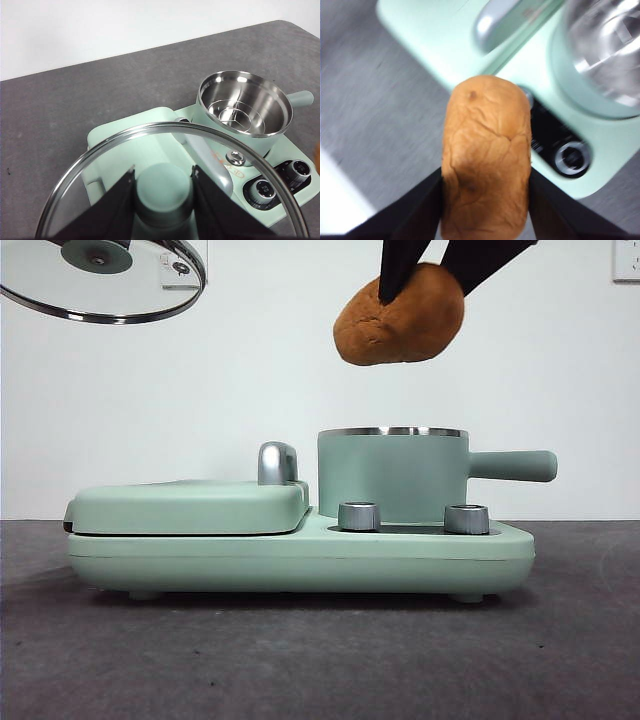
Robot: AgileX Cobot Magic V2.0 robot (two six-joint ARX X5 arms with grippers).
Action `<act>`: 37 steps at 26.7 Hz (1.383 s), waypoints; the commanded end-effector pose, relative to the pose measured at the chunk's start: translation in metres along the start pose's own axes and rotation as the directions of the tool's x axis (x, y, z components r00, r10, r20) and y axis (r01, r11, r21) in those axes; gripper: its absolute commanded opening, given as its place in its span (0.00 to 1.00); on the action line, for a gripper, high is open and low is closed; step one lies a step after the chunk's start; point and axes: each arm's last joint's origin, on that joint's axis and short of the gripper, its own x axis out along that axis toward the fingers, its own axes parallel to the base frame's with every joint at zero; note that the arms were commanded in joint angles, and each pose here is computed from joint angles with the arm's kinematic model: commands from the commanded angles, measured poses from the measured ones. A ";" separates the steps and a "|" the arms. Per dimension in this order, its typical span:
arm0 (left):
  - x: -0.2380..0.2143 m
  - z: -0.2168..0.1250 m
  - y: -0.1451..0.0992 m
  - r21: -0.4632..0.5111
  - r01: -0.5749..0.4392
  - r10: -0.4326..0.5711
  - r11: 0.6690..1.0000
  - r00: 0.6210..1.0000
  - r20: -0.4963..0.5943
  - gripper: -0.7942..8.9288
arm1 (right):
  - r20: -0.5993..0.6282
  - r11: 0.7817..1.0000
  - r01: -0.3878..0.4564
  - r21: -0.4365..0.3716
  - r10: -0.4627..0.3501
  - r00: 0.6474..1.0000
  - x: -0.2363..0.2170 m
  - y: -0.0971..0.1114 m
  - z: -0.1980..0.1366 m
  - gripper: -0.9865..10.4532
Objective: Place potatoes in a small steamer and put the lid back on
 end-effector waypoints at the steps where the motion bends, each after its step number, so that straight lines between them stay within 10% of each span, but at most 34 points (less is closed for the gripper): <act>1: -0.003 0.007 -0.001 0.012 0.003 -0.003 1.000 0.999 0.045 0.10 | 0.032 1.000 0.026 -0.009 -0.025 0.999 0.006 -0.015 0.021 0.27; 18: -0.003 0.007 -0.001 -0.010 0.004 -0.003 1.000 0.999 0.046 0.10 | 0.089 0.993 0.116 0.038 -0.119 0.989 0.074 -0.093 0.079 0.27; 37: -0.004 0.008 -0.001 -0.008 0.003 -0.003 1.000 0.998 0.059 0.10 | 0.015 0.986 0.164 0.043 -0.165 0.986 0.123 -0.112 0.079 0.27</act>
